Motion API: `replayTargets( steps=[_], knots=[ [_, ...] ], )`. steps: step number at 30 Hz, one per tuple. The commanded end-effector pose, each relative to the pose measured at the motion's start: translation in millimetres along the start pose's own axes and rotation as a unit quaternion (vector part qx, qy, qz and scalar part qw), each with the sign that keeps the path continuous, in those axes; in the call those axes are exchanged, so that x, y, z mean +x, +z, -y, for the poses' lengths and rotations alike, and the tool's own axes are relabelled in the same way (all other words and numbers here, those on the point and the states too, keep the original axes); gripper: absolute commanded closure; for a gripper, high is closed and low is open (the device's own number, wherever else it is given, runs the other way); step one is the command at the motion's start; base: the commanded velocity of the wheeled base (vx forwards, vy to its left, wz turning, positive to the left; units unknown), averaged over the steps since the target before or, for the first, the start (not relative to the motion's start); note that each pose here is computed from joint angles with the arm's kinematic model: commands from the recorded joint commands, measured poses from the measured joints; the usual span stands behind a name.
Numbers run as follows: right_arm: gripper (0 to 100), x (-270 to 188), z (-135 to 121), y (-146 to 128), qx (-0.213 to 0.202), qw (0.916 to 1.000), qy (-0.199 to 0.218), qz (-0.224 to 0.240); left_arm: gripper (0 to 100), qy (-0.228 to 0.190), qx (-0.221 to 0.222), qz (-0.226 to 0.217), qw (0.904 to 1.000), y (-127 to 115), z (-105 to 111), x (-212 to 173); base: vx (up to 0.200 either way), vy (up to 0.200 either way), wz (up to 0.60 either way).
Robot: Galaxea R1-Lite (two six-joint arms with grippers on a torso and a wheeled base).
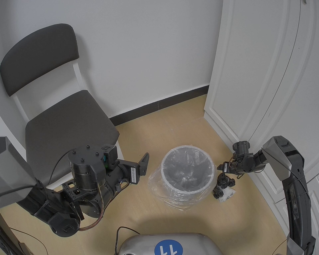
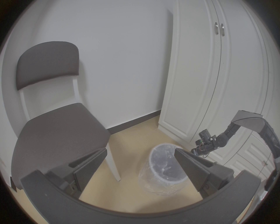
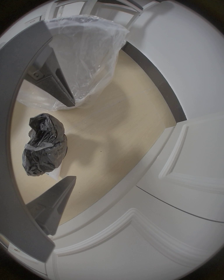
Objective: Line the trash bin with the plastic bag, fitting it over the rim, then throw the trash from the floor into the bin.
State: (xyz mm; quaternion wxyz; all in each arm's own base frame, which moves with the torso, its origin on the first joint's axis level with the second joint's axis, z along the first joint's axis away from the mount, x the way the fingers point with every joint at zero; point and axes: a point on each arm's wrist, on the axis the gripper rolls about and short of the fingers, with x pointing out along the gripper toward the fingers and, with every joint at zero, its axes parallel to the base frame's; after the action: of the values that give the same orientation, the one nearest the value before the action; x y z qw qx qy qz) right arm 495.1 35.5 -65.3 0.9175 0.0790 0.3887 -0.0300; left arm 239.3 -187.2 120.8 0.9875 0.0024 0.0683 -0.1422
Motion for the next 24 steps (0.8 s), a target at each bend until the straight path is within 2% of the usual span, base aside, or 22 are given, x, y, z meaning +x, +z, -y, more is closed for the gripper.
replayTargets(
  steps=[1, 2, 3, 6, 9, 16, 24],
  knots=[
    [0, 14.3, -3.0, -10.5, 0.000, 1.0000, 0.001, -0.008, 0, 0.031, 0.005, -0.014, 0.9994, -8.3, -7.4, -1.3, 0.000, 0.000, 0.00],
    [0, 14.3, -3.0, -10.5, 0.000, 1.0000, 0.001, -0.008, 0, 0.031, 0.005, -0.014, 0.9994, -8.3, -7.4, -1.3, 0.000, 0.000, 0.00],
    [0, 14.5, -2.6, -12.2, -0.001, 0.9999, 0.000, -0.011, 0, 0.058, 0.005, -0.013, 0.9982, -9.1, -10.4, -4.5, 0.000, 0.000, 0.00],
    [0, 14.2, -7.7, -13.9, 0.008, 0.9999, 0.003, -0.013, 0, 0.078, 0.003, -0.008, 0.9969, -9.6, -13.9, -8.6, 0.000, 0.000, 0.00],
    [0, 14.1, -14.6, -14.5, 0.023, 0.9996, 0.008, -0.012, 0, 0.080, 0.003, -0.007, 0.9968, -13.1, -16.1, -13.3, 0.000, 0.000, 0.00],
    [0, 20.7, -9.6, -17.4, 0.028, 0.9993, 0.001, -0.026, 0, 0.111, 0.001, -0.001, 0.9938, -15.6, -25.2, -15.2, 0.000, 0.000, 0.00],
    [0, 20.9, -10.1, -17.9, 0.025, 0.9990, -0.006, -0.037, 0, 0.118, 0.004, -0.004, 0.9930, -16.3, -28.6, -15.4, 0.000, 0.000, 0.00]
  ],
)
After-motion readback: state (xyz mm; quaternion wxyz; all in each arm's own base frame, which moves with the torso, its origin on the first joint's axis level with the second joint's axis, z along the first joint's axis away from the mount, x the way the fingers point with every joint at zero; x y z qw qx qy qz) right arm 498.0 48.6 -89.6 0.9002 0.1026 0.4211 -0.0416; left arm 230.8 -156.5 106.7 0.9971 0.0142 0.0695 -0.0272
